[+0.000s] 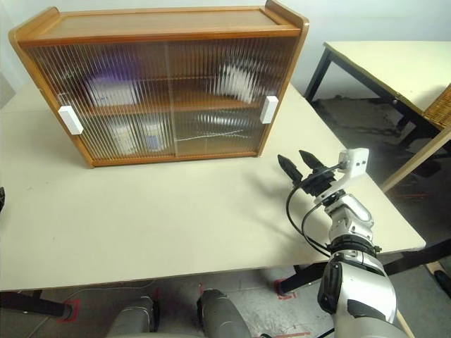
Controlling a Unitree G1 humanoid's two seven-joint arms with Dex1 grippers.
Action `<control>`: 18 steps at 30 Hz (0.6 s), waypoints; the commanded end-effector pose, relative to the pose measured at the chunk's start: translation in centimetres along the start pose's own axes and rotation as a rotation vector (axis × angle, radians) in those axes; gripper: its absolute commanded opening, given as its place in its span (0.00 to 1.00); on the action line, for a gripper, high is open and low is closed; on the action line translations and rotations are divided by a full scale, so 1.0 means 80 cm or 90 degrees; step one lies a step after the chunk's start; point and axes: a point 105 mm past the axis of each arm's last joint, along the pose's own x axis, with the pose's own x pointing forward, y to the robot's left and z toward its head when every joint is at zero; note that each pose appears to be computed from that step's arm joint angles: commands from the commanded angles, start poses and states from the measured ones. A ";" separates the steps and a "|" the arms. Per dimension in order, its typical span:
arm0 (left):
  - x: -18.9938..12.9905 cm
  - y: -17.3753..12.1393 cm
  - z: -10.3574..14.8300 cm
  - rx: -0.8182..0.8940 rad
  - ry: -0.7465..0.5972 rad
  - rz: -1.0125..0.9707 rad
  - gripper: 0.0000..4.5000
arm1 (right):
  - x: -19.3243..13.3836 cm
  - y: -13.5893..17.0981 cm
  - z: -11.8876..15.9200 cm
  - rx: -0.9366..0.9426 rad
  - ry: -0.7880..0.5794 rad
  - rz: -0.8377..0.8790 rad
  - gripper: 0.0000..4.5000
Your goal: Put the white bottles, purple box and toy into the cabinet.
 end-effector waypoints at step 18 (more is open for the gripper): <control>0.002 0.003 -0.003 -0.004 0.002 0.000 1.00 | -0.004 -0.001 -0.001 -0.009 -0.001 -0.002 0.99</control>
